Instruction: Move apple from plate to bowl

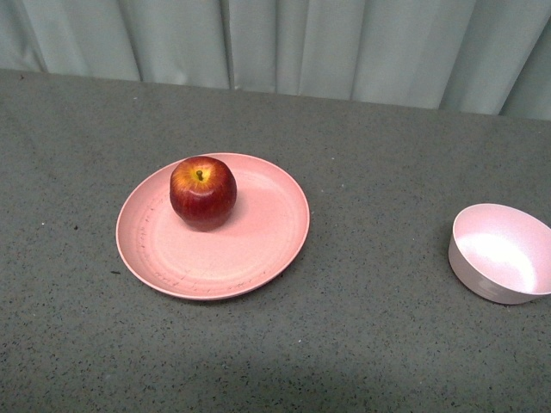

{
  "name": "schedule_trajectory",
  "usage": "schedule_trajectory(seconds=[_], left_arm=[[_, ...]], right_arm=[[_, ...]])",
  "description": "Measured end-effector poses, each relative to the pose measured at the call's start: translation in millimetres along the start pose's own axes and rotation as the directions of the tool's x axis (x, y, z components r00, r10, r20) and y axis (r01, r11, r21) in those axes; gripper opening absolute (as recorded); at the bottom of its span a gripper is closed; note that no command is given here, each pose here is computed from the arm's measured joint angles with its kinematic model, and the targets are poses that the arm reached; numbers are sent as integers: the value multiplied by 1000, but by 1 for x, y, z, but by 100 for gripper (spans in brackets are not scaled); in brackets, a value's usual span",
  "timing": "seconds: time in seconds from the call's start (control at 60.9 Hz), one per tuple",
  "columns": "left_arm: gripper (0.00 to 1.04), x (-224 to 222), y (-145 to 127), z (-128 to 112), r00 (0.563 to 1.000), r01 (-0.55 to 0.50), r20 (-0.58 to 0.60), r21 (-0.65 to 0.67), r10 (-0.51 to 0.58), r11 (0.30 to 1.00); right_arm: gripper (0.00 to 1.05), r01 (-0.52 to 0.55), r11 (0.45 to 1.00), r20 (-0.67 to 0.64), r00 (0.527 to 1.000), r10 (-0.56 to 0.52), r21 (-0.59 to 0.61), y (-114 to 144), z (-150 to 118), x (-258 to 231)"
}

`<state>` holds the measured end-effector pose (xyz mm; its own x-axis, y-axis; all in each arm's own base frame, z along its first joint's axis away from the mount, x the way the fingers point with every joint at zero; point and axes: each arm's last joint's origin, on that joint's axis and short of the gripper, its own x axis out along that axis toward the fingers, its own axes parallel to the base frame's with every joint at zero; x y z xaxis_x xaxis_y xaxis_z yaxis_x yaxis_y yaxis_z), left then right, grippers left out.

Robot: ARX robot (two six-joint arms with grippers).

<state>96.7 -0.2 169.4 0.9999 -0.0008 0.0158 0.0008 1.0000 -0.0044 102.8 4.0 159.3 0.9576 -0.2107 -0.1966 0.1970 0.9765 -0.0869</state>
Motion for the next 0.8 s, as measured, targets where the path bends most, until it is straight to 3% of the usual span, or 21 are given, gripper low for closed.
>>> schedule_trajectory(seconds=[0.295, 0.558, 0.804], left_arm=[[98, 0, 0, 0, 1000, 2, 0, 0, -2, 1000], [98, 0, 0, 0, 1000, 2, 0, 0, -2, 1000], [98, 0, 0, 0, 1000, 2, 0, 0, -2, 1000]], right_arm=[[95, -245, 966, -167, 959, 230, -75, 27, 15, 48], [95, -371, 912, -457, 852, 257, -179, 53, 1, 125], [95, -488, 860, -640, 711, 291, -151, 71, -25, 171]])
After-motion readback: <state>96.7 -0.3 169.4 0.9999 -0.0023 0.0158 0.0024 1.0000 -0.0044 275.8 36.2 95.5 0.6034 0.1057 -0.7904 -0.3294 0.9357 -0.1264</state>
